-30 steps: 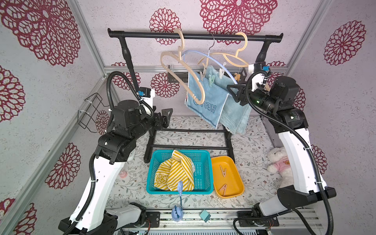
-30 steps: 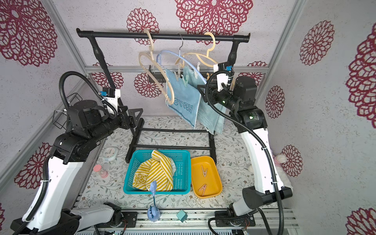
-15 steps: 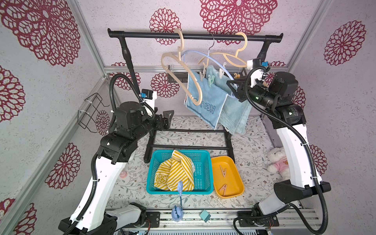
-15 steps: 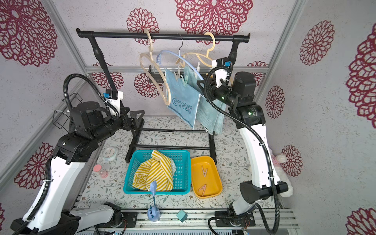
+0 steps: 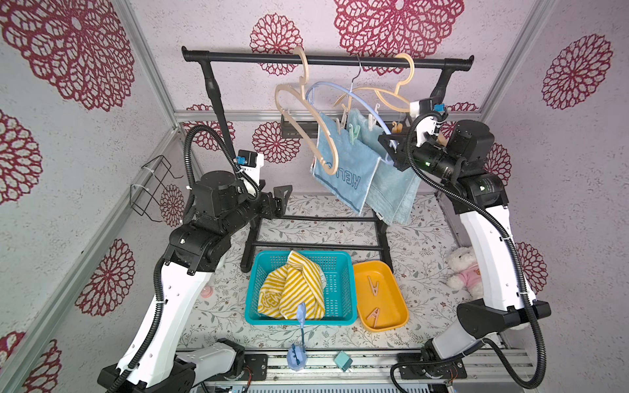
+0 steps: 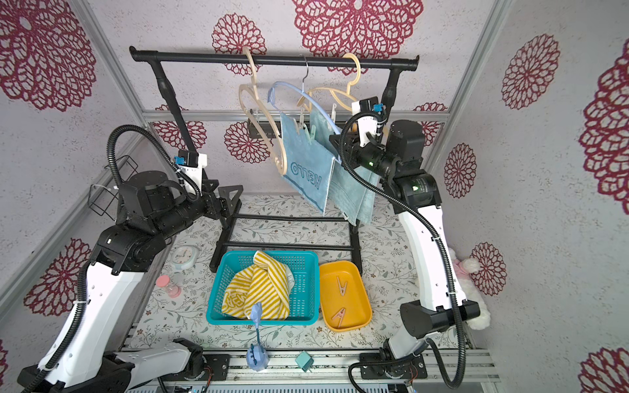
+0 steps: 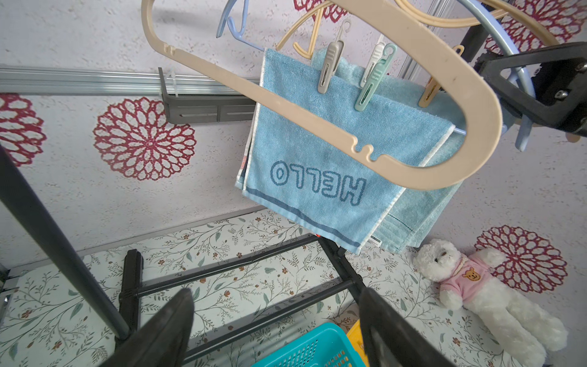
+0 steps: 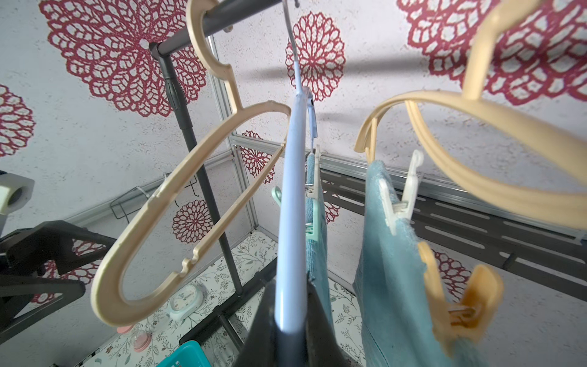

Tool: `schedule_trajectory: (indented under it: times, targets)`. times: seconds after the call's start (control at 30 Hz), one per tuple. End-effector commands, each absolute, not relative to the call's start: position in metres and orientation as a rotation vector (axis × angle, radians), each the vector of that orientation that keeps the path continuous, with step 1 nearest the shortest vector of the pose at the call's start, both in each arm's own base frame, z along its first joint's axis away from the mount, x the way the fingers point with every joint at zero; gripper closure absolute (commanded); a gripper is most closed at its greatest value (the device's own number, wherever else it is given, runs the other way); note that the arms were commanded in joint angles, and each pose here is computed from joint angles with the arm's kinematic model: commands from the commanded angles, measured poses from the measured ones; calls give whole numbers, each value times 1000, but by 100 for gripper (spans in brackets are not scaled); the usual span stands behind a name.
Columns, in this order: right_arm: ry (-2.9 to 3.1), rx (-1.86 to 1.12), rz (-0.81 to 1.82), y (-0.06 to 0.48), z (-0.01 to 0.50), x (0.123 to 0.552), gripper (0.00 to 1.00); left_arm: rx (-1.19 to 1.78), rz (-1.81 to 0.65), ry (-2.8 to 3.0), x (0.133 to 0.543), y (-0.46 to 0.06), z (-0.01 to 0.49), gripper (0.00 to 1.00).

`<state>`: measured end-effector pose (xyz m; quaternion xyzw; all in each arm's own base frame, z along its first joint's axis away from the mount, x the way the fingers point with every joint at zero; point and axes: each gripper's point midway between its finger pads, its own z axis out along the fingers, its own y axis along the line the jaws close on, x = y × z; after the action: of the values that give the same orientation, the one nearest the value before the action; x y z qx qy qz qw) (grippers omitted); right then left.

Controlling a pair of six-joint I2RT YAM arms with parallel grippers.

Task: Remove the clothespins securing towels to the hanger
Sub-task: Pick up the hanger from the clothesline.

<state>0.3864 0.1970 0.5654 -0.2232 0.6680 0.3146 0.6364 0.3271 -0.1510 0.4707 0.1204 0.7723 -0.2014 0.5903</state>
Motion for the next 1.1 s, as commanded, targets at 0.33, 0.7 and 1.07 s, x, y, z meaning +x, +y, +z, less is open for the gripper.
schedule_trajectory:
  times: [0.33,0.7,1.07]
  targets:
    - [1356,-487,716,187,618,362,100,295,-468,1759,321,-151,481,17]
    - [1289,-450,713,181,638,356,100,286,-466,1762,319,-148,481,18]
    - [1228,-433,727,178,654,349,100,289,-448,1770,320,-147,478,18]
